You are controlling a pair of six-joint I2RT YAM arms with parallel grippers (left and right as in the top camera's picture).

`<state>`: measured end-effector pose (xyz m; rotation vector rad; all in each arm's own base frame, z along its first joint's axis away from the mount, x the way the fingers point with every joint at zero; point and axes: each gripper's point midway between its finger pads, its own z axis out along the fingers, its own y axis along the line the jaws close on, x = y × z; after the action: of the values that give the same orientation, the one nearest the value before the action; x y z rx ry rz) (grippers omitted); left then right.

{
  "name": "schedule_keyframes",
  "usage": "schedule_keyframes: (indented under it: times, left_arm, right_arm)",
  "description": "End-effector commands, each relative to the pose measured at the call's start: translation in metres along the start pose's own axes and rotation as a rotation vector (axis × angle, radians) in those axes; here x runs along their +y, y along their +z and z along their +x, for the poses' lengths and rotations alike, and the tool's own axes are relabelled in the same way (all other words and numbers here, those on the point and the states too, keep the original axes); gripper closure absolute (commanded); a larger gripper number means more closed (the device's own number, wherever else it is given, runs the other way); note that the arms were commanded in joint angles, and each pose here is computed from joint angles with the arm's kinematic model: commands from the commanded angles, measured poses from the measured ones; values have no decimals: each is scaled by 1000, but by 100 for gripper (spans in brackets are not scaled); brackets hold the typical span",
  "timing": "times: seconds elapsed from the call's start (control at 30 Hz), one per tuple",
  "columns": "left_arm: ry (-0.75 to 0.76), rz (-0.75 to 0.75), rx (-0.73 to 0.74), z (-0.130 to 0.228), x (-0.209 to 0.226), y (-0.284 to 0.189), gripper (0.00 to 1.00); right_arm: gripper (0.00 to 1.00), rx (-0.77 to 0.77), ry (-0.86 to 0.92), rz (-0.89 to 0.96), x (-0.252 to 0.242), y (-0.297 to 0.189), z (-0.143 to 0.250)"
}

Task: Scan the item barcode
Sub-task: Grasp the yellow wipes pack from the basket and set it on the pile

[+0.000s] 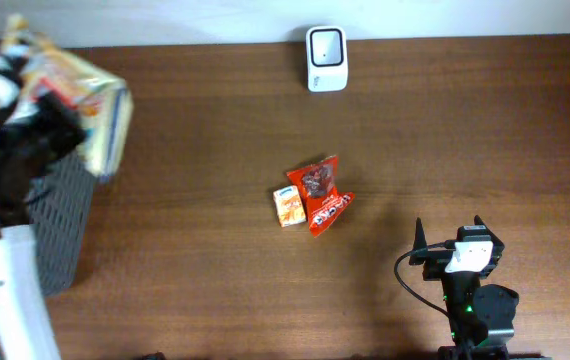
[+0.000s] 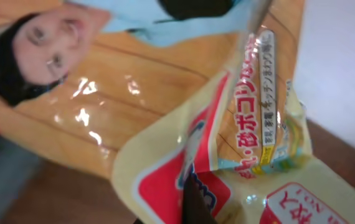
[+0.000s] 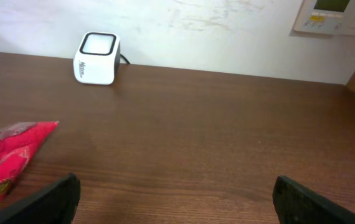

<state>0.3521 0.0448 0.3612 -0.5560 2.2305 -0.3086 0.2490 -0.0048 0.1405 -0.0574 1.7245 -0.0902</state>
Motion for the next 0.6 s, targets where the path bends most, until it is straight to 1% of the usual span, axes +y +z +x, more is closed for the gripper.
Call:
schedule_keyframes:
  times: [0.0,0.07,0.13,0.23,0.33,0.43,0.47,0.5,0.53,0.57]
  left_arm:
    - [164,212,34,28,-84,-10,100]
    - [236,280,105,56,-116,-6,100]
    - [321,321,251,107,-145,18,100]
    - [397,294,449,172,-161,64,100]
    - [452,238,617,228,-168,115,100]
    - [479,167,748,273,-159,152,100]
    - [484,151,776,282,-155,159,100]
    - [490,130,809,292,-151,165,97]
    - [490,126,815,294,-150,166,91]
    - [490,126,815,294,-150,166,81]
  right_arm:
    - [2,8,-9,0,1,0,4]
    - [2,8,-9,1,1,0,4]
    - [2,8,-9,0,1,0,4]
    - [2,8,-9,0,1,0,4]
    - [2,8,-9,0,1,0,4]
    - [2,8,-9,0,1,0,4]
    - [2,8,-9,0,1,0,4]
    - [2,8,-9,1,1,0,4]
    - [2,8,-9,0,1,0,4]
    - [2,8,-9,0,1,0,4]
